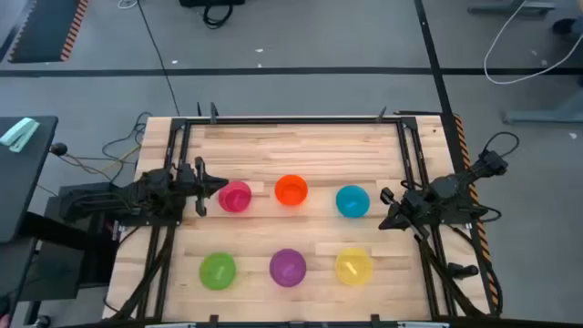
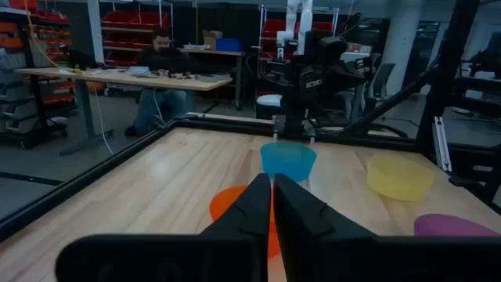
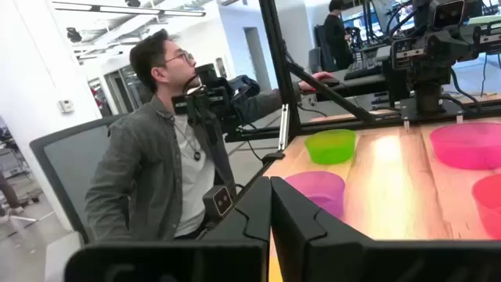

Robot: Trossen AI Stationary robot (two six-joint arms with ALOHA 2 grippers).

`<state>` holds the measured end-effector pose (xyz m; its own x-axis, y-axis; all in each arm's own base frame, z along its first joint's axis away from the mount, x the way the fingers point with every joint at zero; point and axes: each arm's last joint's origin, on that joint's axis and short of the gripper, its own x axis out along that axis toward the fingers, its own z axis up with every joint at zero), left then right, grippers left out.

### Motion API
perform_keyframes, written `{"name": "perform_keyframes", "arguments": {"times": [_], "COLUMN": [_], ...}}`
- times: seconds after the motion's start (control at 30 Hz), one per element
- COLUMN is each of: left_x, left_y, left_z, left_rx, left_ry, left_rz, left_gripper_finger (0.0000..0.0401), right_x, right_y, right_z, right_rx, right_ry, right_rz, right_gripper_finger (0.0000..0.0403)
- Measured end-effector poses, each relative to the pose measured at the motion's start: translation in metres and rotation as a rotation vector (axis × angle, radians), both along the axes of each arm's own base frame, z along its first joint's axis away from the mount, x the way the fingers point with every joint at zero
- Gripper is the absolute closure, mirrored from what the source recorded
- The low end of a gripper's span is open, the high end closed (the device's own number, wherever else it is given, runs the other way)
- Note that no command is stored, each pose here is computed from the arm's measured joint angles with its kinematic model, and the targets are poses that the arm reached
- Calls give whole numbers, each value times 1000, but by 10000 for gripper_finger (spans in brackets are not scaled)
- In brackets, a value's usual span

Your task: Nest bowls inside each other

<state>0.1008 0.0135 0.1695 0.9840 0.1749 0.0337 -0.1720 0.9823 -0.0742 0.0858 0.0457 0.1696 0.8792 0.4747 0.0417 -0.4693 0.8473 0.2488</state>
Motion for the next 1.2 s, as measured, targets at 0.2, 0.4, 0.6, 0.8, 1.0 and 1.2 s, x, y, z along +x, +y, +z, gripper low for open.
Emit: {"name": "perform_keyframes", "arguments": {"times": [0.2,0.4,0.6,0.8,1.0,1.2], "left_x": [0,0,0,0,0,0], "left_y": [0,0,0,0,0,0], "left_z": [0,0,0,0,0,0], "left_rx": [0,0,0,0,0,0], "left_ry": [0,0,0,0,0,0], "left_rz": [0,0,0,0,0,0], "left_gripper_finger": [367,368,377,373,365,371], "right_x": [0,0,0,0,0,0], "right_y": [0,0,0,0,0,0], "right_z": [0,0,0,0,0,0], "right_rx": [0,-1,0,0,0,0], "right_ry": [0,0,1,0,1,0], "right_rz": [0,0,0,0,-1,-1], "right_gripper_finger": [389,389,389,389,389,389]}}
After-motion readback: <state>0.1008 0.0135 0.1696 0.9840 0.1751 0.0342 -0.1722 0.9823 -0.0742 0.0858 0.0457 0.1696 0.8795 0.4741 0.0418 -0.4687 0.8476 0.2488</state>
